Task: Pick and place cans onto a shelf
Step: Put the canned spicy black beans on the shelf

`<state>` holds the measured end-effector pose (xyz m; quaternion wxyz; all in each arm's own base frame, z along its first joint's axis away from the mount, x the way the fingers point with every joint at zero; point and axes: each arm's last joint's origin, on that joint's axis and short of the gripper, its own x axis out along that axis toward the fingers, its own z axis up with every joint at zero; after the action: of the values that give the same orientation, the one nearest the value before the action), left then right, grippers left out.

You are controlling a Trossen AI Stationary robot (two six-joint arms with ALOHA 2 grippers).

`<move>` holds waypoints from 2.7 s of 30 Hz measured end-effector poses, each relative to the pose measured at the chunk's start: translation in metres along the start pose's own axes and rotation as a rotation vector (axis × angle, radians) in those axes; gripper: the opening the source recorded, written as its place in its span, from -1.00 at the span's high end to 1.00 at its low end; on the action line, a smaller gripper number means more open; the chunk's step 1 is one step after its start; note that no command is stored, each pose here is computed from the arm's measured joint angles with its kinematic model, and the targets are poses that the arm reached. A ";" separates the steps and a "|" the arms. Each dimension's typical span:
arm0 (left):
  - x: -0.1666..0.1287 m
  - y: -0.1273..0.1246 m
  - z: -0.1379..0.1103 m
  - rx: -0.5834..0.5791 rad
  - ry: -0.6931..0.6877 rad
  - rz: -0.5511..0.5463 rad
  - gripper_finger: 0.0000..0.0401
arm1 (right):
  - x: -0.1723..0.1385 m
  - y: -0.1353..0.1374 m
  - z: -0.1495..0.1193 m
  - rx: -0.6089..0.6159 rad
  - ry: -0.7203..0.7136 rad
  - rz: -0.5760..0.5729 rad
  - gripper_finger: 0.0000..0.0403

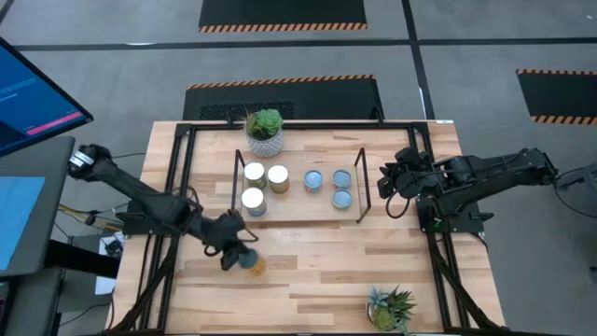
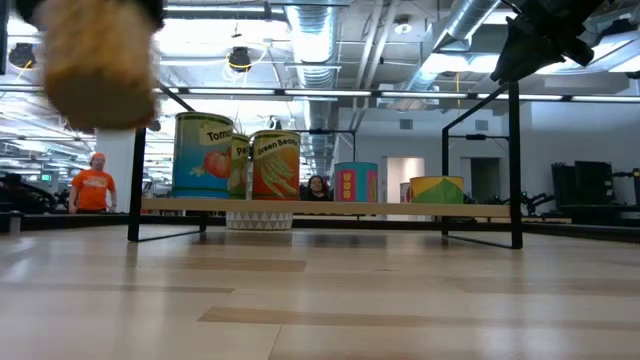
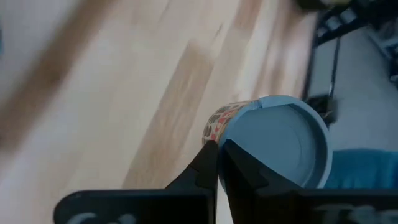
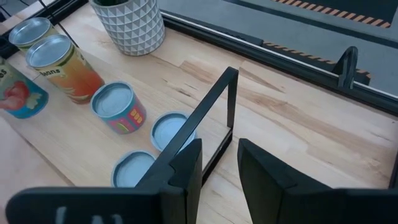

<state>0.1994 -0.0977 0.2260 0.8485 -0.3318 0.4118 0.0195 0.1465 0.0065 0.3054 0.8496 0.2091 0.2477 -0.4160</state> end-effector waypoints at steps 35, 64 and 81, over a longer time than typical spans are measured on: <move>0.082 -0.008 0.215 0.705 0.158 0.313 1.00 | 0.000 -0.002 -0.002 -0.033 0.039 -0.007 0.37; 0.108 0.026 0.237 0.713 0.125 0.398 1.00 | 0.000 -0.003 -0.003 -0.038 0.038 -0.015 0.37; 0.105 0.032 0.243 0.707 0.096 0.440 0.78 | 0.000 -0.003 -0.003 -0.036 0.059 0.000 0.37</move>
<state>0.4258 0.0421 0.2406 0.8656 0.0753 0.4933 0.0421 0.1434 0.0070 0.3025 0.8455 0.2058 0.2803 -0.4053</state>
